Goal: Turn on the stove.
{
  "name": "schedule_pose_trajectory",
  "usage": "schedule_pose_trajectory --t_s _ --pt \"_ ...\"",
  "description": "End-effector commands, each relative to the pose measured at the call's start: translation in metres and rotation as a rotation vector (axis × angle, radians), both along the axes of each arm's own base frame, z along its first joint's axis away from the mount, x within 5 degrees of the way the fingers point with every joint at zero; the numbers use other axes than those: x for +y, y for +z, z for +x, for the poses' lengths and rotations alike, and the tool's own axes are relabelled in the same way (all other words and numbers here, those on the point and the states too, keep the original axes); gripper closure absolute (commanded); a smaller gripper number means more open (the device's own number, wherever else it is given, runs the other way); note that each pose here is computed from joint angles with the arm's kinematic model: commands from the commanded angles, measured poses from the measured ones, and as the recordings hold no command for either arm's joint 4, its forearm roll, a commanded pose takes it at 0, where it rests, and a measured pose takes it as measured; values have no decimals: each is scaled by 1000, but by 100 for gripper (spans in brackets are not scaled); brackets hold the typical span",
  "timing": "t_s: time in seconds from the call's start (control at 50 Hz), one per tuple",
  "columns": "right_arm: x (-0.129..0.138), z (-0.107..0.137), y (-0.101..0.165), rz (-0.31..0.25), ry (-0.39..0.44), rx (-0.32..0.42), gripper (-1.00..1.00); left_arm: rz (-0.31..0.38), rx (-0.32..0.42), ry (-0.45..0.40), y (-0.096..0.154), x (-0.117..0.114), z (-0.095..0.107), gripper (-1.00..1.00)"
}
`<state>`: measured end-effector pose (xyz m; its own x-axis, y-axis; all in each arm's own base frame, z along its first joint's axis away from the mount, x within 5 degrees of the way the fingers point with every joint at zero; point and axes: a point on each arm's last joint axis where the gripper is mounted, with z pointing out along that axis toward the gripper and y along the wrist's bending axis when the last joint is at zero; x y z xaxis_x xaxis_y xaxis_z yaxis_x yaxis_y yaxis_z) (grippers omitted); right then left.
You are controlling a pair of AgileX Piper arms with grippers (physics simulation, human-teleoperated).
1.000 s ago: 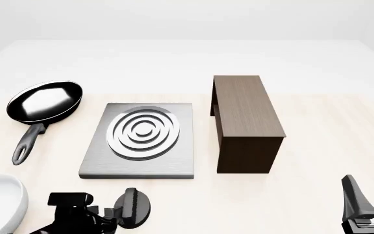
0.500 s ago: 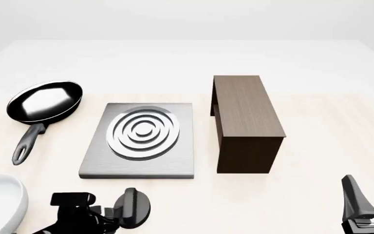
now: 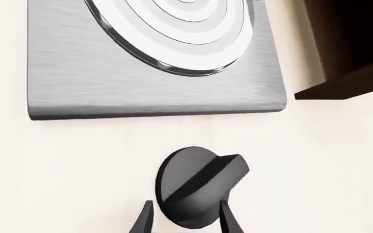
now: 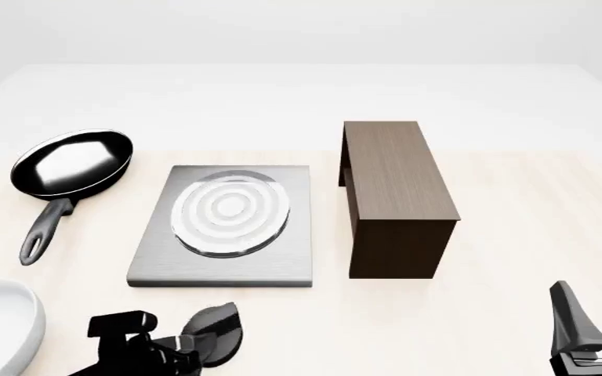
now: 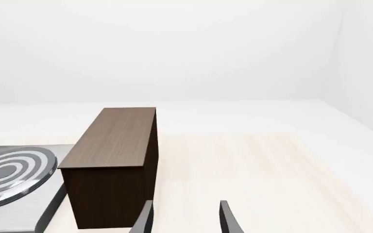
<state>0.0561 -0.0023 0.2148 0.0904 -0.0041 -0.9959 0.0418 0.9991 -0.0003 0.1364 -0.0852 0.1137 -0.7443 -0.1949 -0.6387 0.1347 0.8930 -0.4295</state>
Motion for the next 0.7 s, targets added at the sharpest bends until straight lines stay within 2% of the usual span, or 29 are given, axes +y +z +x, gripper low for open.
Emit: schedule_pose_trajectory --t_s 0.02,0.2,0.54,0.7 --pt "0 0 0 0 0 0 -100 -55 18 18 0 -3 -2 -100" --pt "0 0 0 0 0 0 -100 -40 4 15 7 -3 1 -100" --pt "0 0 0 0 0 0 -100 -35 -41 -7 37 2 -6 -100" --pt "0 0 0 0 0 0 -100 -9 -59 -13 41 5 -6 -100"
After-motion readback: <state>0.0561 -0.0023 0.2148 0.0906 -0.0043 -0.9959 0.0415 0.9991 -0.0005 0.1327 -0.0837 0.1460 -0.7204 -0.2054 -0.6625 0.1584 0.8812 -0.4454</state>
